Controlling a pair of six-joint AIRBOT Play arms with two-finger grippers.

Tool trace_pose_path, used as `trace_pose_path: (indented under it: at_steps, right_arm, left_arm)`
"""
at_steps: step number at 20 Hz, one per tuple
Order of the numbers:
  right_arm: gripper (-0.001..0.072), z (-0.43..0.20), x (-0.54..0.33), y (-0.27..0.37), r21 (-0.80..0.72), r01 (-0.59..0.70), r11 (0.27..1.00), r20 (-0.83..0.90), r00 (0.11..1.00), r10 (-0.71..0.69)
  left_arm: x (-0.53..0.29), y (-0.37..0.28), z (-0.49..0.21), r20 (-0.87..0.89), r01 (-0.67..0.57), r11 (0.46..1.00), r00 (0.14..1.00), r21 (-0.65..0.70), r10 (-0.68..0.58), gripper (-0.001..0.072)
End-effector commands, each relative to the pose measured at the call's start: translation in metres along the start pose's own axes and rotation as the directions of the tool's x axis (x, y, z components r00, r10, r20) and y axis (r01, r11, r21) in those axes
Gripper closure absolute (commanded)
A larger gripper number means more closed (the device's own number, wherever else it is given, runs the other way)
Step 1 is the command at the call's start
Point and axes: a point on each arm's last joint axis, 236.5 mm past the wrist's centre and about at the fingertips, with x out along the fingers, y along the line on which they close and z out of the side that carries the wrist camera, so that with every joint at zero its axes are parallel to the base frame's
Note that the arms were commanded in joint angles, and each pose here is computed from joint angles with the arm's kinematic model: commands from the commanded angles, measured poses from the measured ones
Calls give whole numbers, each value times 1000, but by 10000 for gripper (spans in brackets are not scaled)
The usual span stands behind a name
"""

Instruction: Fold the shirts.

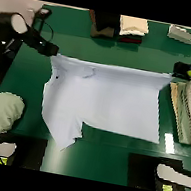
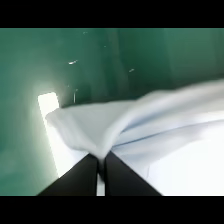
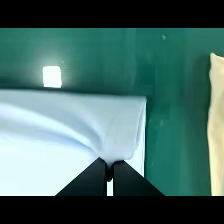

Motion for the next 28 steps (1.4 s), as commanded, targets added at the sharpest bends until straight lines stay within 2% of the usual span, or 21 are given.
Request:
trace_pose_path:
  at_steps: [1,3,6,12,19,20,21,22,26,28]
  right_arm:
    - [693,20,38,9,23,-52,998,-12,999,52]
    - [693,34,26,11,8,-51,999,12,999,51]
    - [693,26,11,8,-21,-42,999,-7,999,42]
    - [693,-50,45,-8,25,-29,999,-128,991,32]
    - [677,-109,85,-16,64,-15,998,-225,974,29]
    - [483,-110,86,-15,68,-20,997,-228,973,35]
    - [297,-109,84,-14,70,-21,997,-227,973,36]
    - [274,-107,79,-13,75,-22,997,-233,972,39]
    - [274,-105,37,-16,50,-1,999,-208,978,12]
    - [274,-132,21,-34,54,51,997,-228,973,-38]
  left_arm:
    - [34,6,11,19,-7,1000,1000,-7,7,681]
    - [19,4,24,36,-7,999,999,41,5,681]
    - [7,-1,1,-85,20,993,996,117,-10,681]
    - [42,-7,-75,-288,76,995,956,64,-55,681]
    - [64,-15,-112,-343,99,995,934,-23,-101,680]
    - [63,-16,-114,-353,100,995,930,-28,-103,624]
    - [62,-16,-116,-362,93,994,926,-48,-104,358]
    - [60,-16,-117,-366,89,994,925,-60,-105,237]
    - [28,-21,-101,-323,82,993,941,-84,-105,239]
    - [1,-25,-97,-269,78,991,957,-109,-105,239]
